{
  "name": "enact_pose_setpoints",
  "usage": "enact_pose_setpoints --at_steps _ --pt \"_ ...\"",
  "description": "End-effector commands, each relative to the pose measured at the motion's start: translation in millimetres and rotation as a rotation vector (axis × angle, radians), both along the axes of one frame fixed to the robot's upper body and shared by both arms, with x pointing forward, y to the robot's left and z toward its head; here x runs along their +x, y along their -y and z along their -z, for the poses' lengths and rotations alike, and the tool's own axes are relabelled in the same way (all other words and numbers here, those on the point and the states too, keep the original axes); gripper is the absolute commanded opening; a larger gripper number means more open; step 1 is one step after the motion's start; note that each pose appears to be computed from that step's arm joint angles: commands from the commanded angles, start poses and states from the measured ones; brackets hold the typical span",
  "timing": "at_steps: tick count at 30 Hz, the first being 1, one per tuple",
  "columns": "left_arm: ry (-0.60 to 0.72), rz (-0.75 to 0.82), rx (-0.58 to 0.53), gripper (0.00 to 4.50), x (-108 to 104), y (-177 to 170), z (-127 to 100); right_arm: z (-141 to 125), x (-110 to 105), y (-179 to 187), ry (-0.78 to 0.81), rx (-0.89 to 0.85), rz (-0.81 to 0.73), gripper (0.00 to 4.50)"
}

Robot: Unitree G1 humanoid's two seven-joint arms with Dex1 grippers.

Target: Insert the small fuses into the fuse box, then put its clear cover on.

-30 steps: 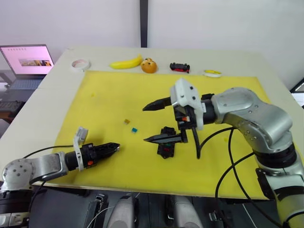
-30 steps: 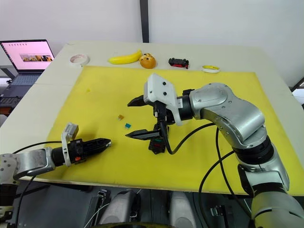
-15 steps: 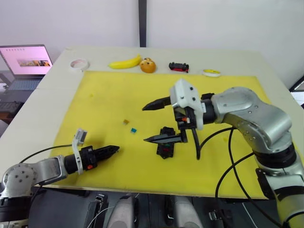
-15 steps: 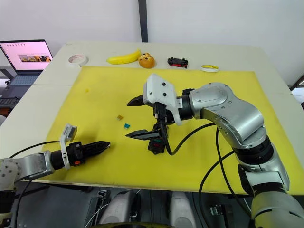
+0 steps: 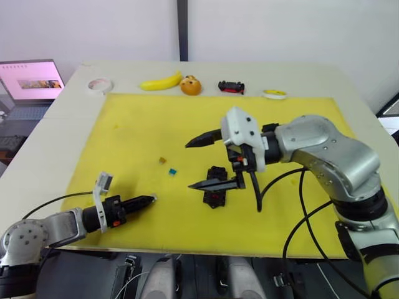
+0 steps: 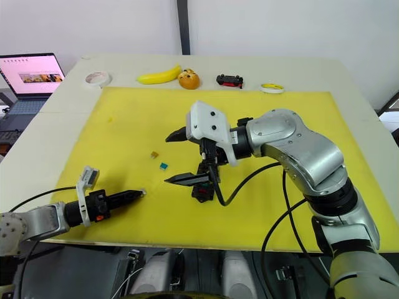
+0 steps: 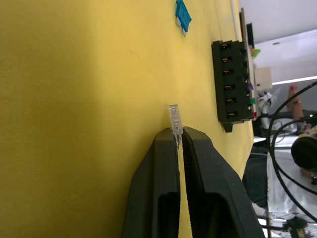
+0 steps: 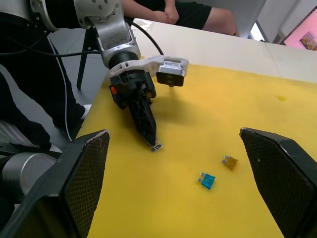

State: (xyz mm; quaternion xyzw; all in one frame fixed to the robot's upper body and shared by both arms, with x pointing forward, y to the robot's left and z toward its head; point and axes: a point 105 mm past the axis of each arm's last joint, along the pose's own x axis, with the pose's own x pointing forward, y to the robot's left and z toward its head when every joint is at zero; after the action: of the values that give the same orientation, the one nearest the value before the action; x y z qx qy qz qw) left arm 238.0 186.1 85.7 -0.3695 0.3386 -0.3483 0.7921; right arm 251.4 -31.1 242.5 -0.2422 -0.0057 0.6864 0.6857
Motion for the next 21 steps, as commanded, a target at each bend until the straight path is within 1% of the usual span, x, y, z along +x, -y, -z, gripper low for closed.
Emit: enact_pose_setpoints --at_steps 1,8,11,14,16,18,20,21 --pt "-0.039 -0.016 0.037 0.18 -5.6 -6.9 12.0 -8.0 -3.1 -0.2 0.049 0.014 -0.016 4.5" --pt "-0.038 -0.016 0.056 0.18 -6.4 -9.6 15.0 -7.4 -2.6 0.2 0.05 0.013 -0.019 4.5" --pt "-0.041 0.003 0.081 0.18 -8.7 -10.6 17.0 -6.3 -2.7 0.6 0.048 0.01 -0.018 4.5" --pt "-0.006 0.107 0.104 0.18 -14.8 -7.2 8.9 -5.3 -3.2 0.9 0.044 0.009 -0.019 4.5" --pt "0.027 0.16 0.109 0.18 -9.1 -9.1 -2.1 -4.3 -3.2 0.8 0.042 0.007 -0.019 4.5" --pt "0.045 0.182 0.077 0.18 3.2 -13.9 -18.2 -3.5 -3.4 0.3 0.039 0.005 -0.022 4.5" --pt "0.061 0.25 0.096 0.18 7.7 -17.9 -27.9 -3.0 -3.3 -0.2 0.037 0.003 -0.027 4.5" --pt "0.062 0.276 0.126 0.18 9.8 -21.2 -28.6 -2.7 -3.2 -0.6 0.037 0.002 -0.029 4.5"
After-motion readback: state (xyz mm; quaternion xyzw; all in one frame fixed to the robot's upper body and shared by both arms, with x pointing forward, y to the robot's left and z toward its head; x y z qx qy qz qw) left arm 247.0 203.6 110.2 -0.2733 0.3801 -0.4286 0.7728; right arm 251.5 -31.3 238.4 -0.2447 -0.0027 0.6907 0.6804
